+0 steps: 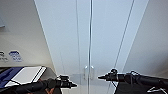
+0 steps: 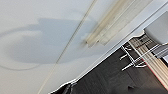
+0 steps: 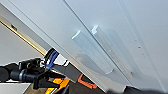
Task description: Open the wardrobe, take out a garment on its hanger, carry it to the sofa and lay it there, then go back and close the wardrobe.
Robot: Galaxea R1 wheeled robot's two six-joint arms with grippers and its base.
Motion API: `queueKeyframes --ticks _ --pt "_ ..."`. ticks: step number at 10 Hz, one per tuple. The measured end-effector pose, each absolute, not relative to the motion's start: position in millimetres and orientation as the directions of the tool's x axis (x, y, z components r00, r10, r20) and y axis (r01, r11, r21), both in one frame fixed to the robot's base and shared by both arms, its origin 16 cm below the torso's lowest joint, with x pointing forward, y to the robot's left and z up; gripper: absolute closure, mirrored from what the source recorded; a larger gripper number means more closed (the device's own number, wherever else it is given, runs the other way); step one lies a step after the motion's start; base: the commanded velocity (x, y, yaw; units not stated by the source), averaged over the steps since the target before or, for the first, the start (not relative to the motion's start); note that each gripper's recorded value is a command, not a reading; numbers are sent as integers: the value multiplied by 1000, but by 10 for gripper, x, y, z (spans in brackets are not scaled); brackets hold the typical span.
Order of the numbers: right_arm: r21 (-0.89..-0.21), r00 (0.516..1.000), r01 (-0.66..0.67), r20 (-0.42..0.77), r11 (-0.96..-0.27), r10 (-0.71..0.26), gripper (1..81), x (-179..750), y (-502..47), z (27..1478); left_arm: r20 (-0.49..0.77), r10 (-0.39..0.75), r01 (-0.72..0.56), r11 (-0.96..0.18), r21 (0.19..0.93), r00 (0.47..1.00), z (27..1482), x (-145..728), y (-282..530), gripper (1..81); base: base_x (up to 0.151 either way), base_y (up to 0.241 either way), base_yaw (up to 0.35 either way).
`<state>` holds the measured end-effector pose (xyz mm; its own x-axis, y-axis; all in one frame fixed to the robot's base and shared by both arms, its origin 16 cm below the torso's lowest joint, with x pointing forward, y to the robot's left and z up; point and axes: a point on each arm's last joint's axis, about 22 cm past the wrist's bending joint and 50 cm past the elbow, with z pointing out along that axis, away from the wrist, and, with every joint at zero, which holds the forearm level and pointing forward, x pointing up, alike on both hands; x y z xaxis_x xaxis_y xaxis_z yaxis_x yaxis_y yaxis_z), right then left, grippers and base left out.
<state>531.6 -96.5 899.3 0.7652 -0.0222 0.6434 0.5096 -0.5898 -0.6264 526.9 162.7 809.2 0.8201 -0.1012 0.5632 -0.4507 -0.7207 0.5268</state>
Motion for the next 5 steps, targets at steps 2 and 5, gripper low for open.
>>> queueKeyframes --ticks 2,5 --pt "-619 756 509 654 -598 -33 10 5451 -946 9020 561 -97 -443 -729 523 822 8031 5342 1601 10 0 0 0" --pt "-613 748 517 663 -597 -34 10 5552 -802 8999 559 -93 -436 -734 520 824 7966 5408 1541 10 0 0 0"
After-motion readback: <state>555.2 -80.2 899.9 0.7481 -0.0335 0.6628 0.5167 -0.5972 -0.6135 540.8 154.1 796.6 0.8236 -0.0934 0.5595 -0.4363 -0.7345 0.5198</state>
